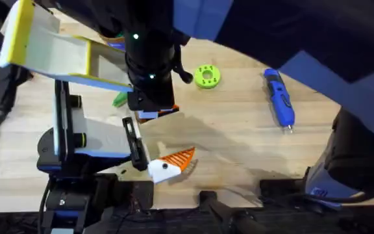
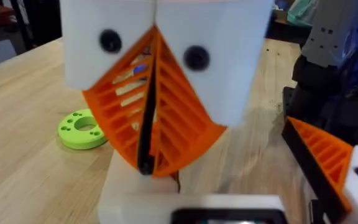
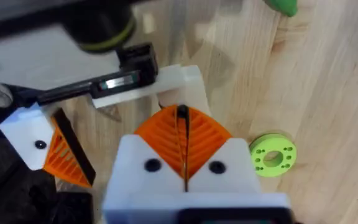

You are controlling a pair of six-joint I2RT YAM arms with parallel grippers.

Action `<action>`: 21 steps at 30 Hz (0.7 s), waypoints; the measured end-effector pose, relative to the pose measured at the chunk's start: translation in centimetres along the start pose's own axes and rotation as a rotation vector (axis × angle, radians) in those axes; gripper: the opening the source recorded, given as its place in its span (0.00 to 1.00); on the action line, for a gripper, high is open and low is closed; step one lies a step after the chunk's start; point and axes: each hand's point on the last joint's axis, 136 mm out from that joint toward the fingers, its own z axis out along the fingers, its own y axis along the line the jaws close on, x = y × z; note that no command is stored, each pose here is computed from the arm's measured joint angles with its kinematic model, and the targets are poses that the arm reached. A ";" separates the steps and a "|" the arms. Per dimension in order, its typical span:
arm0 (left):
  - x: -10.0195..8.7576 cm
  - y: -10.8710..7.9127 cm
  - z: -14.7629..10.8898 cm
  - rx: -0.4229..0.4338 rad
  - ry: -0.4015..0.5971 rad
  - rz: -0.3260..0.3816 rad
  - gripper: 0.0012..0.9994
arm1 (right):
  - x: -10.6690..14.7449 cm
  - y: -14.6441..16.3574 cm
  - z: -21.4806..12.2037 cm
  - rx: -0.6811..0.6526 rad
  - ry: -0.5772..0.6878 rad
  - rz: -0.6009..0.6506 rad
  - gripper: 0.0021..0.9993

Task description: Pick up the gripper from the table and insert it into the empty holder that is missing its gripper. Then pick up a screw, insert it into the mounting hole, and use the screwdriver to tighten it. Finally, clean up the table by picking up the vegetable and placing it into the bucket.

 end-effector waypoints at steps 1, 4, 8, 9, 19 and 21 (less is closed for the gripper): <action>0.0 0.0 0.0 0.000 0.000 0.000 0.99 | 0.0 0.0 0.0 0.000 0.001 0.002 0.03; 0.0 0.0 0.0 0.000 0.000 0.003 0.99 | 0.0 0.0 0.0 -0.001 0.001 0.000 0.45; 0.0 0.0 0.0 0.001 0.000 0.008 0.99 | 0.0 0.0 0.0 -0.001 0.001 -0.004 0.93; 0.0 0.0 0.0 0.001 0.000 0.009 0.99 | 0.0 0.0 0.0 0.000 0.000 -0.003 0.94; 0.0 0.0 0.0 0.002 0.000 0.008 0.99 | 1.1 -1.9 -4.8 0.089 -0.108 0.107 0.95; 0.0 0.0 0.0 0.002 0.000 0.008 0.99 | 2.1 -2.8 -6.6 0.122 -0.140 0.165 0.95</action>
